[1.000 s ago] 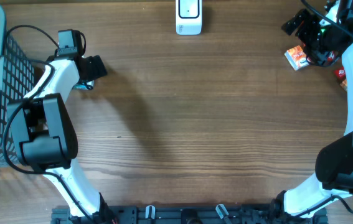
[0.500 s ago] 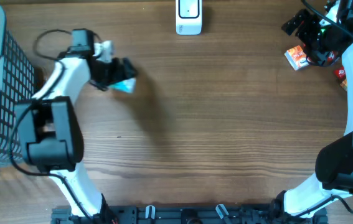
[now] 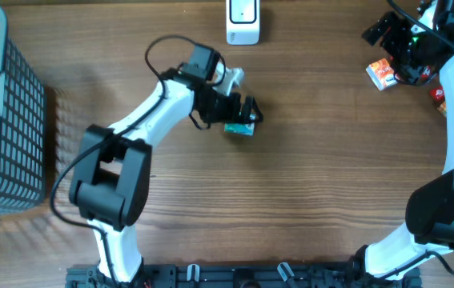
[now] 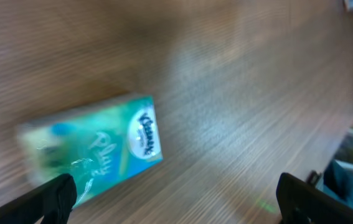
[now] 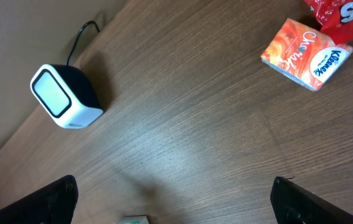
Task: Scan the item barcode
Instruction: 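Place the teal pack at table center and withdraw the left gripper, then move the right gripper down onto the teal Kleenex pack and grasp it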
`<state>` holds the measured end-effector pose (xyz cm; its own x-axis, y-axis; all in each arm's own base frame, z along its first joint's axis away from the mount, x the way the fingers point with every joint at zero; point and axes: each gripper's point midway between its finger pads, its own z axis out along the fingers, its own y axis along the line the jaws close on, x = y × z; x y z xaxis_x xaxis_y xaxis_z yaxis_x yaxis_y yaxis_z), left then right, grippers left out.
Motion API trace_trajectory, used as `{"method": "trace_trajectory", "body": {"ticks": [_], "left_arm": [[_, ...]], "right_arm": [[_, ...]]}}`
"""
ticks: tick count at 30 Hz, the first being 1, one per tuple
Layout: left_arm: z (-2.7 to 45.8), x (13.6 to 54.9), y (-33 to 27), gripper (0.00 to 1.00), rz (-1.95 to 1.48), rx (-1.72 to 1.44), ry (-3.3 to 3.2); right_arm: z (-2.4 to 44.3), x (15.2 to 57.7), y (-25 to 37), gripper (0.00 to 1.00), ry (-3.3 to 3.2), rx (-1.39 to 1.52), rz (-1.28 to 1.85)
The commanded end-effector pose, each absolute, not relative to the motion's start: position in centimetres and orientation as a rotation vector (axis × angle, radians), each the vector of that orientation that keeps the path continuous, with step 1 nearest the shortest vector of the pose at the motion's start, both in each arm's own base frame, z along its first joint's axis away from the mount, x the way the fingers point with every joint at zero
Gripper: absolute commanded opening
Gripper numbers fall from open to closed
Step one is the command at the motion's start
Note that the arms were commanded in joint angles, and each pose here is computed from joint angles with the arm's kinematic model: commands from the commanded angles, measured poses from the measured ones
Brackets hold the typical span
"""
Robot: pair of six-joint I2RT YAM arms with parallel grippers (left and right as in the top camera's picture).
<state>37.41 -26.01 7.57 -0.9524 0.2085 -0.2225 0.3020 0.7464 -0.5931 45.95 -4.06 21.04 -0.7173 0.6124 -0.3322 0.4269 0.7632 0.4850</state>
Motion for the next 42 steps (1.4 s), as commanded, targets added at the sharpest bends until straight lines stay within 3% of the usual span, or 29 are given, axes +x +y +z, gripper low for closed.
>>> {"method": "trace_trajectory", "body": {"ticks": [1, 5, 10, 15, 22, 26, 29, 31, 38, 42], "left_arm": [[18.2, 41.9, -21.1, 1.00, -0.688, 0.305, 2.577], [25.1, 41.8, -16.3, 1.00, -0.543, 0.110, 2.463], [33.1, 38.0, -9.4, 1.00, -0.449, -0.171, 2.294], [36.5, 33.6, -5.5, 1.00, -0.409, -0.255, 2.221], [36.3, 28.4, -1.0, 1.00, -0.266, -0.412, 2.253], [35.5, 27.2, -0.9, 1.00, -0.257, -0.427, 2.302], [35.0, 27.2, -0.9, 1.00, -0.255, -0.432, 2.322], [34.9, 27.3, -0.9, 1.00, -0.254, -0.434, 2.329], [33.7, 27.6, -0.9, 1.00, -0.245, -0.446, 2.382], [33.5, 27.8, -0.9, 1.00, -0.243, -0.447, 2.390]], "right_arm": [[20.5, 45.9, -4.2, 1.00, 2.483, 0.804, 0.508], [20.5, 45.9, -4.2, 1.00, 2.484, 0.804, 0.508], [20.5, 45.9, -4.2, 1.00, 2.483, 0.805, 0.509], [21.0, 46.7, -4.4, 1.00, 2.412, 0.928, 0.553], [21.1, 46.4, -3.2, 1.00, 2.364, 1.162, 0.698], [22.8, 46.9, 1.9, 1.00, 2.443, 0.703, 0.918], [22.1, 46.0, 7.5, 1.00, 2.525, 0.176, 0.875], [20.7, 45.0, 10.0, 1.00, 2.580, -0.003, 0.818], [14.8, 44.7, 13.2, 1.00, 2.706, -0.184, 0.281], [13.1, 44.3, 16.0, 1.00, 2.720, -0.304, 0.273]]}}
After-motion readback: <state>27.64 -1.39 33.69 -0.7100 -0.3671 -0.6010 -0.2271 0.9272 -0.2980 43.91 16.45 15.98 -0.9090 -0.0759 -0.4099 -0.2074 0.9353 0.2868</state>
